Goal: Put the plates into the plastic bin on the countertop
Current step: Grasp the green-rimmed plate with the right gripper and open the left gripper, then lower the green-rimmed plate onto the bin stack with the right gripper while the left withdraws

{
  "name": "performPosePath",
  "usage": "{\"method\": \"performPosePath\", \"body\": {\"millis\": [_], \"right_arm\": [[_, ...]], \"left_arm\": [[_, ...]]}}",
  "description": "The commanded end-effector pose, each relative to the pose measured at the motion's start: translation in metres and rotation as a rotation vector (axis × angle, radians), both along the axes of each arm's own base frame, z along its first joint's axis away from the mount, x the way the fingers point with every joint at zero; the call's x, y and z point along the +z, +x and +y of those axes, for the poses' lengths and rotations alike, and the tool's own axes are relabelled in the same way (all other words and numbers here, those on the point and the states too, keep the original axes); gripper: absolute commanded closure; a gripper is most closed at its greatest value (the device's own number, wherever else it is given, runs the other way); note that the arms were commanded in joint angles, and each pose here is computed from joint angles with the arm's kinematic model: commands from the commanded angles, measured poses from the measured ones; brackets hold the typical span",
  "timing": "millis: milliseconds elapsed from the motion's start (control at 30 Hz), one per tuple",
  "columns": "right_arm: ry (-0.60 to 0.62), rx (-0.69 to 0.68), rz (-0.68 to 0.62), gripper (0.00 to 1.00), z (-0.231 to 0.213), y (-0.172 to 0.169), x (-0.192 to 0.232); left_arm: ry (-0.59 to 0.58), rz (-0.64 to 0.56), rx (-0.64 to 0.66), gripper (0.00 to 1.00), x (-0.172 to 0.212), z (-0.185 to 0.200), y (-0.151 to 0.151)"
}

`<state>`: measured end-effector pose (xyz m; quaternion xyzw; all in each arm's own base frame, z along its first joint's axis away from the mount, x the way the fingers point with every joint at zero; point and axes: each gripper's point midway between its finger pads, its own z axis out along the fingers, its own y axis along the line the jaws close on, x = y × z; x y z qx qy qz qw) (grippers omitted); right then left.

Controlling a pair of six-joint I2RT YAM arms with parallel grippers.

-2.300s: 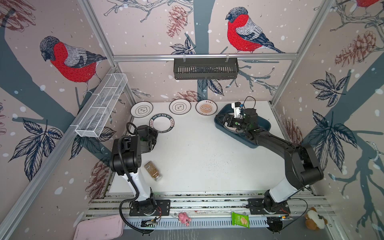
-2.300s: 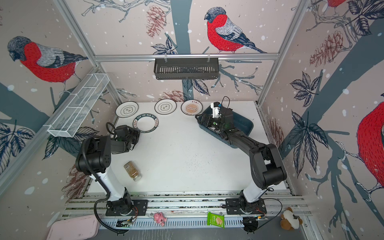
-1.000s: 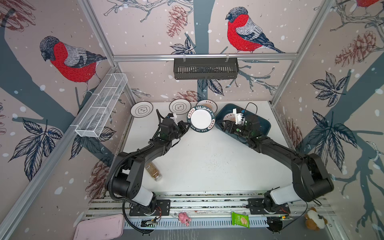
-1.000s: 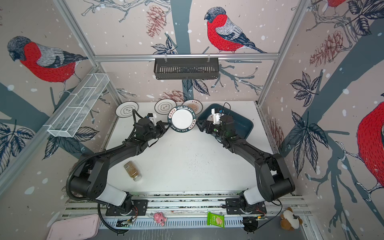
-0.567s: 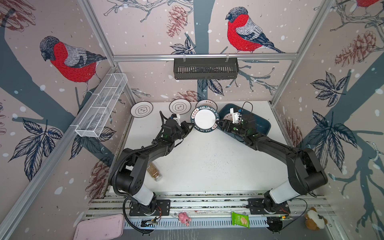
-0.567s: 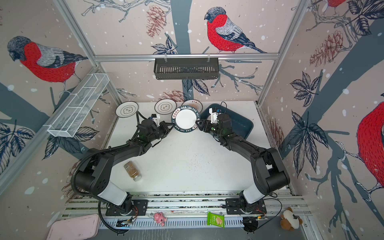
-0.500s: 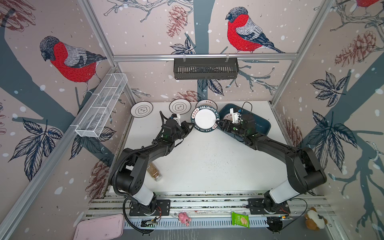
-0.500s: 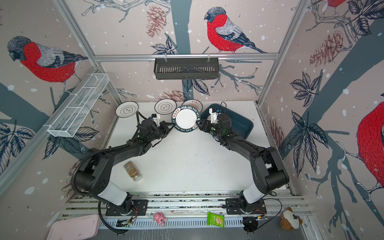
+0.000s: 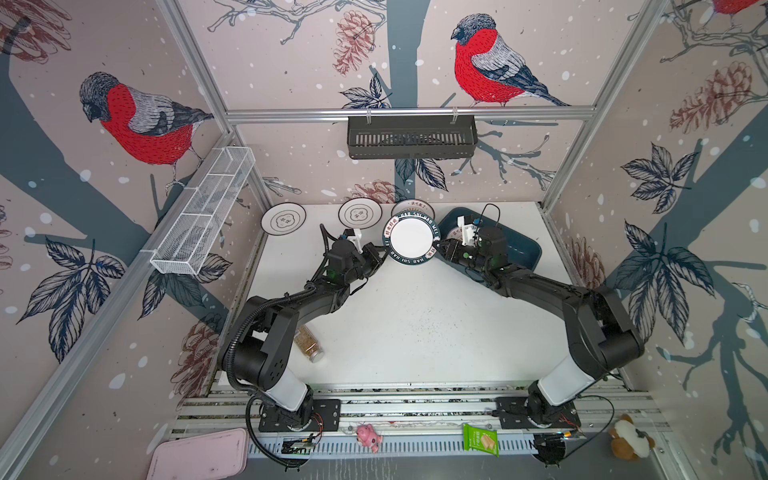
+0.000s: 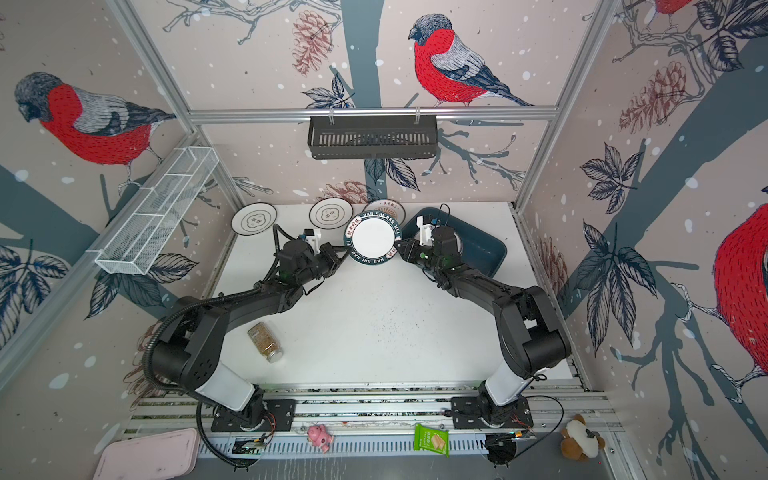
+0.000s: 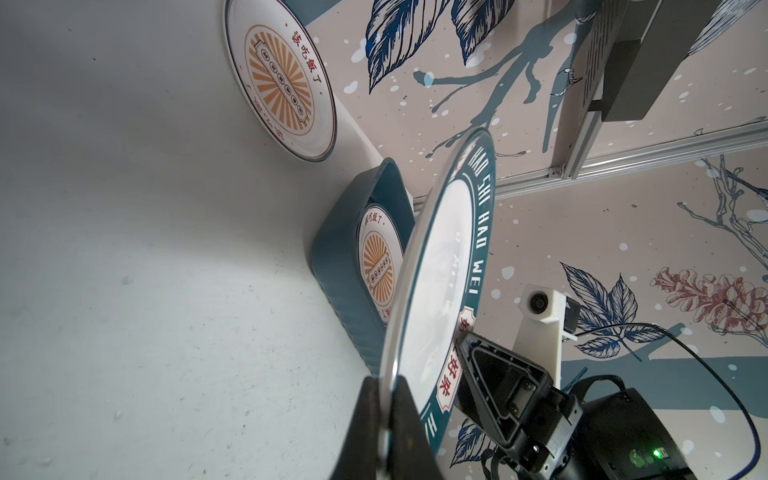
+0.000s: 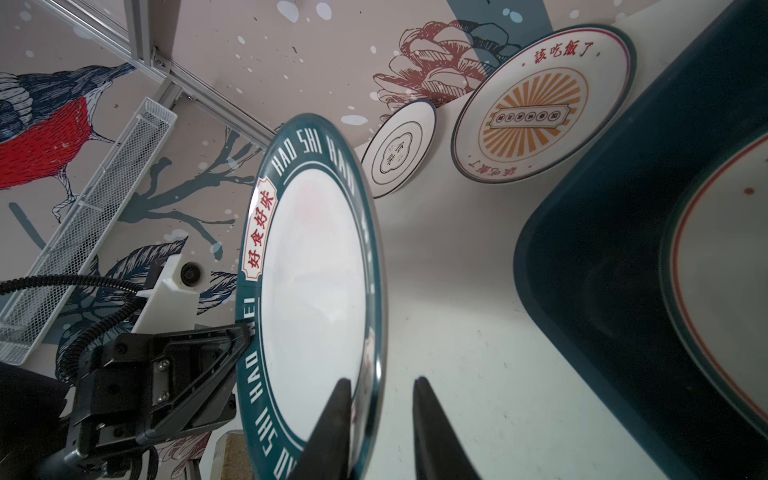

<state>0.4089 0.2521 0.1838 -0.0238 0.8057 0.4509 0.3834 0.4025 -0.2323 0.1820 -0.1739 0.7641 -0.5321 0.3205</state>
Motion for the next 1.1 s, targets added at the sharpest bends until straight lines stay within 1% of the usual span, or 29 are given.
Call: {"method": "performPosePath", "body": {"millis": [0, 67, 100, 167, 233, 267, 333, 467, 633, 767, 900, 1067], "right_arm": [[0.035, 0.009, -0.015, 0.85, 0.004, 0.002, 0.008], [0.033, 0.007, -0.009, 0.87, 0.004, 0.002, 0.006], [0.032, 0.007, -0.006, 0.9, 0.004, 0.002, 0.005], [0.032, 0.004, -0.002, 0.91, 0.003, 0.002, 0.005], [0.032, 0.0, 0.0, 0.94, 0.002, 0.002, 0.005], [0.031, -0.005, 0.004, 0.95, 0.001, 0.002, 0.004], [0.03, -0.015, 0.01, 0.95, -0.001, 0.004, 0.003], [0.031, -0.043, 0.029, 0.96, -0.013, 0.008, 0.002], [0.032, -0.095, 0.029, 0.97, -0.035, 0.014, 0.006], [0.022, -0.178, 0.032, 0.97, -0.068, 0.023, 0.008], [-0.011, -0.262, 0.072, 0.97, -0.105, 0.033, -0.001], [-0.037, -0.308, 0.174, 0.97, -0.136, 0.041, -0.025]], "left_arm": [[-0.056, -0.11, -0.02, 0.96, 0.03, -0.006, 0.001], [-0.058, -0.114, -0.023, 0.95, 0.031, -0.006, 0.0], [-0.057, -0.117, -0.023, 0.94, 0.032, -0.006, 0.0], [-0.057, -0.119, -0.02, 0.89, 0.032, -0.006, 0.0], [-0.054, -0.12, -0.021, 0.78, 0.032, -0.006, 0.0], [-0.054, -0.118, -0.02, 0.71, 0.032, -0.006, 0.0], [-0.048, -0.123, -0.02, 0.6, 0.032, -0.006, 0.0], [-0.017, -0.113, -0.002, 0.46, 0.027, -0.002, 0.0], [0.041, -0.11, 0.028, 0.36, 0.023, 0.006, -0.001], [0.099, -0.115, 0.054, 0.27, 0.022, 0.014, -0.005], [0.119, -0.158, 0.072, 0.23, 0.028, 0.021, -0.012], [0.161, -0.202, 0.111, 0.19, 0.036, 0.033, -0.022]]}}
